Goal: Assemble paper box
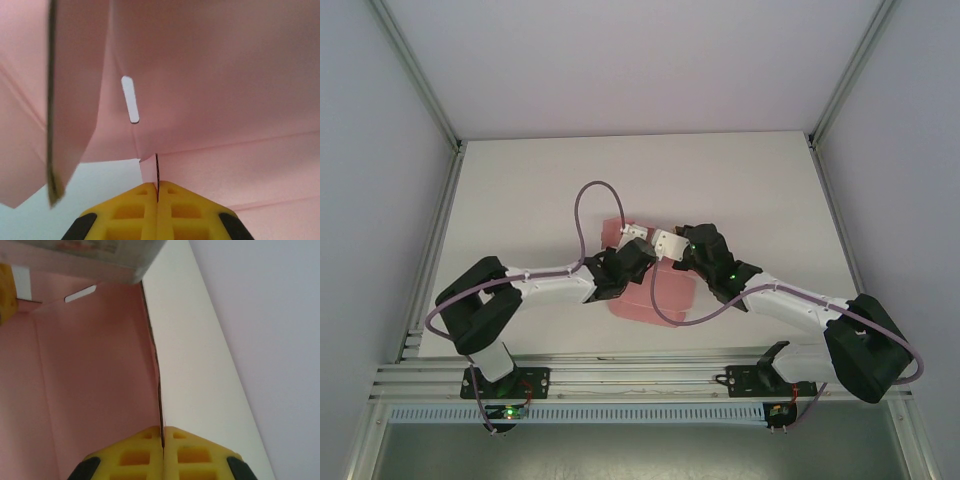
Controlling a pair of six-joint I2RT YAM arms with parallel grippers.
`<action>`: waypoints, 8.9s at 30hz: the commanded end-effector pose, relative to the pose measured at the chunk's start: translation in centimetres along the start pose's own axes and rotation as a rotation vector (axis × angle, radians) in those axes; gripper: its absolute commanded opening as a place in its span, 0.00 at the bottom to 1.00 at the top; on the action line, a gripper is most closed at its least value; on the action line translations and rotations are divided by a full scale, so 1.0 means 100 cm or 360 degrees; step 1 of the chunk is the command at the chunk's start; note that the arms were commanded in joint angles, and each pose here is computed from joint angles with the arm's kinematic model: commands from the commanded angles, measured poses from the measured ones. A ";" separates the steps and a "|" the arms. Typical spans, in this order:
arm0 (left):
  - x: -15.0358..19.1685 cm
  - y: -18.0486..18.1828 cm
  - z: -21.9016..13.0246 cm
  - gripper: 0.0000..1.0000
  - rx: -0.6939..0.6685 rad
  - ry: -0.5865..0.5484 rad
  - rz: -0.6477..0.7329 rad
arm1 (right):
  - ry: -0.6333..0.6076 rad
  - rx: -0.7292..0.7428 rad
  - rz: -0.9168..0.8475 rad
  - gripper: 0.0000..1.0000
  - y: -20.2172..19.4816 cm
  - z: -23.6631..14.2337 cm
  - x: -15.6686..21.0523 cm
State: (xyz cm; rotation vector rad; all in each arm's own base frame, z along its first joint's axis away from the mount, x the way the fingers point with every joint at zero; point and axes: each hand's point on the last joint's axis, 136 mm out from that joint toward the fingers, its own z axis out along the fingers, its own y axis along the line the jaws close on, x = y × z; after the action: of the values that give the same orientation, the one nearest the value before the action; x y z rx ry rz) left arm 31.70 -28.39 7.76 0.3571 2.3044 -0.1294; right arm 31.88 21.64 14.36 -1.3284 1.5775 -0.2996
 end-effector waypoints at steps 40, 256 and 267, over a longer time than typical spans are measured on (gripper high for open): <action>0.015 0.184 -0.134 1.00 -0.0334 -0.0179 -0.0996 | -0.0259 0.0344 -0.0585 0.00 -0.007 0.031 -0.054; -0.022 0.088 0.012 0.00 -0.0117 -0.0438 -0.0226 | 0.0040 -0.0041 -0.0284 0.11 0.053 0.031 -0.010; 0.004 0.091 -0.031 0.00 -0.0169 -0.0370 -0.0462 | -0.0929 -0.0179 0.0282 0.98 0.008 -0.102 -0.112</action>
State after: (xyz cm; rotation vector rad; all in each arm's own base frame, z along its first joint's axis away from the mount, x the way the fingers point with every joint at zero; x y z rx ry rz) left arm 33.07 -21.53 11.53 0.0834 2.0449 -0.2637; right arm 25.66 26.96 23.39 -1.2181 1.2460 0.0203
